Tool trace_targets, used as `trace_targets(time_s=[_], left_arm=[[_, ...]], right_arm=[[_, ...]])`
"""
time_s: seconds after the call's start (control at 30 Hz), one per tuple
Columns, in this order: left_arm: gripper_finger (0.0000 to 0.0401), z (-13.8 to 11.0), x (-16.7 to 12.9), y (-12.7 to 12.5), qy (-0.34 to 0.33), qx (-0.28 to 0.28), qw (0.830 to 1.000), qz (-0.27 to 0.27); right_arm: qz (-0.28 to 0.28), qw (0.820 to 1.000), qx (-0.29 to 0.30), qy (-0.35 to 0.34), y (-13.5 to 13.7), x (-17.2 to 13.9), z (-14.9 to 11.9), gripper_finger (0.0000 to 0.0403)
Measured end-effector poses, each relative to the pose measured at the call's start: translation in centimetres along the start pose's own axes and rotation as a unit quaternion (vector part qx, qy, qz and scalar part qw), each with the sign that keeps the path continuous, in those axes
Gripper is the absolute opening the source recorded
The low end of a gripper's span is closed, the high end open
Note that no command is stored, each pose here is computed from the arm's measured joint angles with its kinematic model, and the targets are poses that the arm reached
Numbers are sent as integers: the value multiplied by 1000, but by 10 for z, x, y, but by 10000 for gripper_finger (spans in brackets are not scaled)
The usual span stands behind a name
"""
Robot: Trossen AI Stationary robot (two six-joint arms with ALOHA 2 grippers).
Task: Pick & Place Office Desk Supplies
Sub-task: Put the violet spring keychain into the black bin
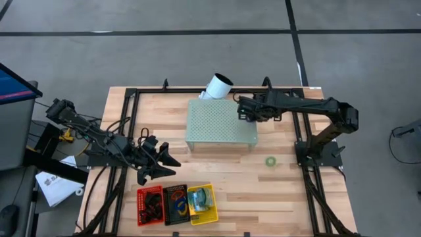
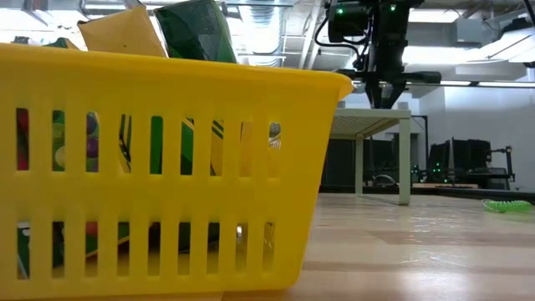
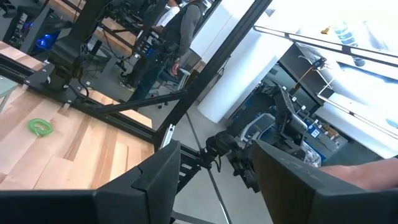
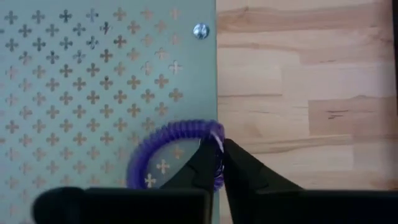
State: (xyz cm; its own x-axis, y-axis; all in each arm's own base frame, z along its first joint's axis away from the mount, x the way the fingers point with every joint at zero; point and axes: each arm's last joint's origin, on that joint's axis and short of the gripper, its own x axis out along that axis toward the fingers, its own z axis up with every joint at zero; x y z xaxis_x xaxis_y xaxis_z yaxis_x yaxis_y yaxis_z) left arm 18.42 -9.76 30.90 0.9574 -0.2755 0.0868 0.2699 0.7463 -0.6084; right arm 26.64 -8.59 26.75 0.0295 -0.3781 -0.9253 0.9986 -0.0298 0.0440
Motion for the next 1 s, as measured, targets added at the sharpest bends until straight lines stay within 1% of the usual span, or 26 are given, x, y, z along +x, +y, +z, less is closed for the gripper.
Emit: trace_targets(time_s=[0.17,0.23,0.37,0.47,0.6,0.73,0.8,0.87,0.9,0.97,1.0], left_arm=[[195,0,0,0,0,0,1000,0],[195,0,0,0,0,0,1000,0],[195,0,0,0,1,0,1000,0],[195,0,0,0,1,0,1000,1],[195,0,0,0,2,1,1000,1],[195,1,2,4,-3,4,1000,15],[197,2,4,9,-11,6,999,35],[202,5,7,14,-29,7,998,52],[205,6,10,17,-36,8,998,57],[212,8,16,21,-54,14,997,58],[214,9,19,22,-66,15,996,54]], right_arm=[[2,1000,1,-4,2,-3,-5,6],[17,1000,-1,-11,3,-11,-9,4],[77,996,3,-48,4,-45,-22,2],[140,987,5,-75,0,-78,-36,1],[260,962,-7,-87,-3,-123,-64,1],[373,924,2,-85,-2,-159,-93,0],[422,903,7,-81,3,-173,-108,0],[454,887,5,-80,10,-182,-123,0],[464,882,4,-79,14,-185,-130,0],[478,875,10,-78,25,-189,-141,0],[479,874,9,-78,29,-191,-146,0]])
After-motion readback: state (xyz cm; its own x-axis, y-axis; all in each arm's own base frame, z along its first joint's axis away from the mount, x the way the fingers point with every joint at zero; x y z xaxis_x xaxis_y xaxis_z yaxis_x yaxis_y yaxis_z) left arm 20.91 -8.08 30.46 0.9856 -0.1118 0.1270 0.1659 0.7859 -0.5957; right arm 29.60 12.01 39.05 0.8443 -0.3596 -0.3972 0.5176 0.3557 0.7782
